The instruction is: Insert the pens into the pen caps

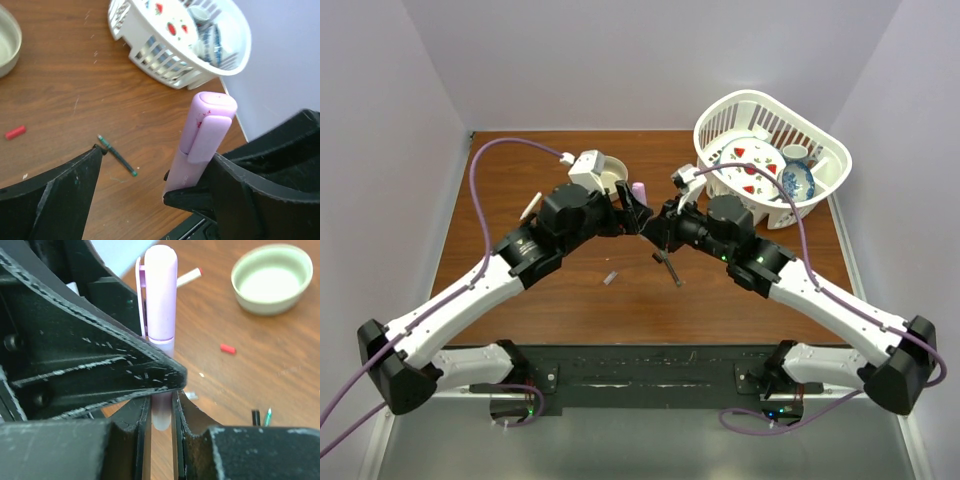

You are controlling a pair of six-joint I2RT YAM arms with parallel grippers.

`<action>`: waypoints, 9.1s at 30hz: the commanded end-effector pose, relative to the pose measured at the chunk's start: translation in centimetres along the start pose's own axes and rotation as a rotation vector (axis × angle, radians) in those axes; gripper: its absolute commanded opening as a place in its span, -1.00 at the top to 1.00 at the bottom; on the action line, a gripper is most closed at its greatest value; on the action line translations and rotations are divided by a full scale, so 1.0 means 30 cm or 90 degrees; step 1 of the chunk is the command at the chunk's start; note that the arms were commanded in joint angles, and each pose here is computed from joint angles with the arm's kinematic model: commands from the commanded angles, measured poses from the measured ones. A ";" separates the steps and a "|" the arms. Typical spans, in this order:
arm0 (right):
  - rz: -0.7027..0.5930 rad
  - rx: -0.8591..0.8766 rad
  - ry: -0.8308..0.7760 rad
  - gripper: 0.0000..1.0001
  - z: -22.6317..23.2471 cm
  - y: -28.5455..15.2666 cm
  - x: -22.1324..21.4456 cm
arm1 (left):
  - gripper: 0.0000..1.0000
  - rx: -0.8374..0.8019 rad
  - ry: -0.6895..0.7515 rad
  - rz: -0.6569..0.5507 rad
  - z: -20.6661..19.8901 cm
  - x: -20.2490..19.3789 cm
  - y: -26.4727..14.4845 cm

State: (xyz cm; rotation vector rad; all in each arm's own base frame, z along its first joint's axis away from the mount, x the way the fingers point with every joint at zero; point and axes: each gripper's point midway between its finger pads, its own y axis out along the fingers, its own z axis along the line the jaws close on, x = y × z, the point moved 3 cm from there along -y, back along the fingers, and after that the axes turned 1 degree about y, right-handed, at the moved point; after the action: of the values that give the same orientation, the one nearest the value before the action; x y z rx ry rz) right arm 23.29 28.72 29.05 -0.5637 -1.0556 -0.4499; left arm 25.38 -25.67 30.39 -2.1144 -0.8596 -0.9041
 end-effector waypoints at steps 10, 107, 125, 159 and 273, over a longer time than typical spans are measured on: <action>-0.116 0.200 -0.051 1.00 0.182 -0.157 0.133 | -1.00 -0.313 0.209 -0.241 -0.251 0.279 -0.394; 0.012 0.028 -0.052 -0.70 0.002 -0.326 -0.051 | 1.00 0.038 -0.104 0.168 0.359 -0.423 0.457; -0.013 -0.022 -0.032 -0.70 -0.018 -0.351 -0.007 | -0.01 0.171 -0.111 0.116 0.539 -0.326 0.382; 0.004 -0.028 -0.034 -0.68 -0.033 -0.276 -0.013 | 0.01 0.760 -0.666 -0.191 1.385 0.069 0.217; 0.128 0.192 0.279 1.00 -0.023 0.416 -0.344 | 0.38 -0.094 -0.176 0.009 0.472 -0.114 0.086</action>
State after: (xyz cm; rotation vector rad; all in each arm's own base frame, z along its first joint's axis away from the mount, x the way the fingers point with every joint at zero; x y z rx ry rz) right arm 27.16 39.00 14.05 -0.3340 -0.5593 -0.1896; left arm 29.67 -16.39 16.64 -2.3995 -1.0014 -0.4932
